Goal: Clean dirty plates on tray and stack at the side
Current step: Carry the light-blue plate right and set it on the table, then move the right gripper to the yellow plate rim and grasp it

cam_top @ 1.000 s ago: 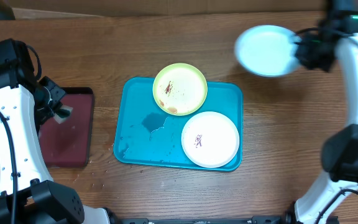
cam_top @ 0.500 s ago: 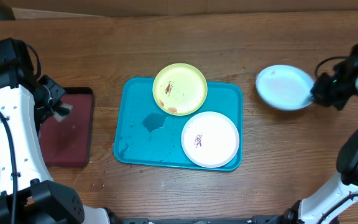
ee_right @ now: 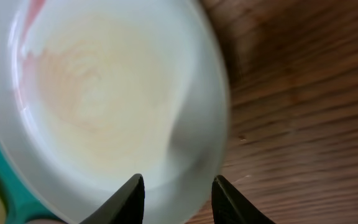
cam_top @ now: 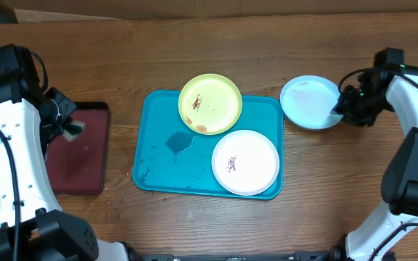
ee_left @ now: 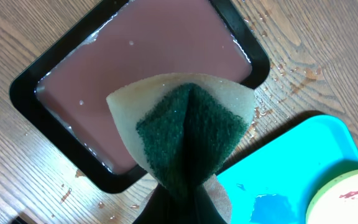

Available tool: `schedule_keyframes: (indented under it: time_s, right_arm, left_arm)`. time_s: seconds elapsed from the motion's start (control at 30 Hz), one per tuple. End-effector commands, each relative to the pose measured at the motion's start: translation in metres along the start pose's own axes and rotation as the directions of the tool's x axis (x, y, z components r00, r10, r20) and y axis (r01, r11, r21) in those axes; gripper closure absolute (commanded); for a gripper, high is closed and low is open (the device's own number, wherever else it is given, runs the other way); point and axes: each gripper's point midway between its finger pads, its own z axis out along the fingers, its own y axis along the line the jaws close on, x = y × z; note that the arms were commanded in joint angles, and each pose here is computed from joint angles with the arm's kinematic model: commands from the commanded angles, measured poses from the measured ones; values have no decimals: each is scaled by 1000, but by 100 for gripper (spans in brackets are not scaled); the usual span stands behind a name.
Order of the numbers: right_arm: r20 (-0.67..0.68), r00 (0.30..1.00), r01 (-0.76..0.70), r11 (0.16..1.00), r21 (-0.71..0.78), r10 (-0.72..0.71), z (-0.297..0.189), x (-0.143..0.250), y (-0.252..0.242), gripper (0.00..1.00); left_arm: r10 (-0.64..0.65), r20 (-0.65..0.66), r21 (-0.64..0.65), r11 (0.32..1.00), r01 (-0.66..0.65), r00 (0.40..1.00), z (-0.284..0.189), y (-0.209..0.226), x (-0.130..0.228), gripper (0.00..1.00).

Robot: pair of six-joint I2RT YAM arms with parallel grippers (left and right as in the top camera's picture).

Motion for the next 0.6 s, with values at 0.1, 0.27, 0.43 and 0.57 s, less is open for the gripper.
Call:
schedule_keyframes:
  time_s: [0.1, 0.27, 0.43, 0.57]
  right_arm:
    - [32, 982, 187, 979, -79, -185, 3, 12, 62, 62]
    - [86, 959, 276, 960, -46, -271, 13, 16, 95, 51]
    - [113, 923, 385, 900, -206, -369, 15, 34, 153, 48]
    - [197, 864, 500, 836, -227, -463, 21, 43, 196, 47]
  left_arm:
    - [25, 0, 20, 999, -25, 1000, -1, -4, 0, 96]
    - [28, -1, 22, 999, -28, 1000, -1, -4, 1, 96]
    - [29, -1, 22, 999, -29, 1000, -1, -4, 1, 96]
    - [36, -1, 23, 999, -36, 999, -1, -4, 1, 95]
